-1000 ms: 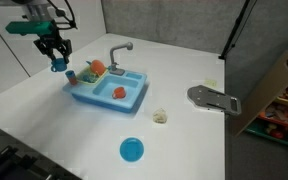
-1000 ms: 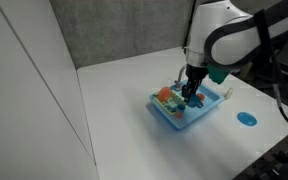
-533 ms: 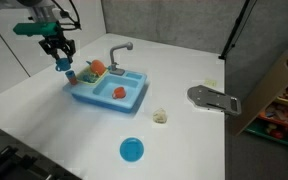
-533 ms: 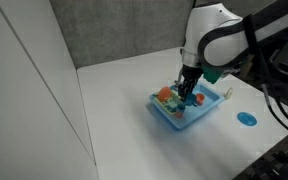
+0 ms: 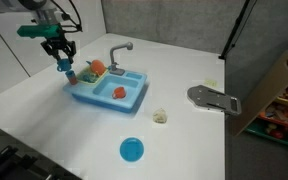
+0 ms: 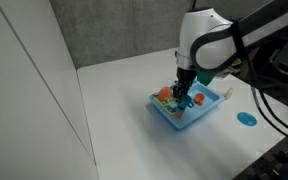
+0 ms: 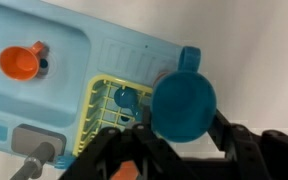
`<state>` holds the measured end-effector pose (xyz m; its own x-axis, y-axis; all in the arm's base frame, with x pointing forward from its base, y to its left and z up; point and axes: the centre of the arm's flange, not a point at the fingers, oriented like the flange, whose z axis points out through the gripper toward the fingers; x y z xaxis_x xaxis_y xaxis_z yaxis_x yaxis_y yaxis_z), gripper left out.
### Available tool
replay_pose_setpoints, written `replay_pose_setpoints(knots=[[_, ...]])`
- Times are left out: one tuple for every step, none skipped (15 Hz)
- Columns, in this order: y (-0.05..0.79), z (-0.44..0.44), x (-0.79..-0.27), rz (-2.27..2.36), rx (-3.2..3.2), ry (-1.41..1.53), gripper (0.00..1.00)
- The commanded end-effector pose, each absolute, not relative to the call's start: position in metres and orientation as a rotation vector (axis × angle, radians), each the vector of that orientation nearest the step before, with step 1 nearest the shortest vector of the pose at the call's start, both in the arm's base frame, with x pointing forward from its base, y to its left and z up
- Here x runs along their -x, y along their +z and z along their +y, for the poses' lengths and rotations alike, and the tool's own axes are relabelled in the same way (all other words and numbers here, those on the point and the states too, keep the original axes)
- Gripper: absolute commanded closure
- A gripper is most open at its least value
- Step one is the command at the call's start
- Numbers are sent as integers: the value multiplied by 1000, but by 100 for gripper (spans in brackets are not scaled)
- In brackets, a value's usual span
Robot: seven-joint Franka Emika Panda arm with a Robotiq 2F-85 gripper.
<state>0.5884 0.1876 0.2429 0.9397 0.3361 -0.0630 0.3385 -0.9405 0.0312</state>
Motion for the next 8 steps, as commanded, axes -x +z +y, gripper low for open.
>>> replay_pose_setpoints(knots=[[238,194,-600,506,-3029,-75,68],[236,193,-601,504,-3024,-77,68],[235,193,-602,502,-3021,-75,68],[233,193,-602,500,-3017,-75,68],[232,193,-602,497,-3013,-76,68],[231,193,-603,495,-3011,-76,68],[230,193,-603,495,-3009,-78,68],[229,193,-603,495,-3007,-79,68]])
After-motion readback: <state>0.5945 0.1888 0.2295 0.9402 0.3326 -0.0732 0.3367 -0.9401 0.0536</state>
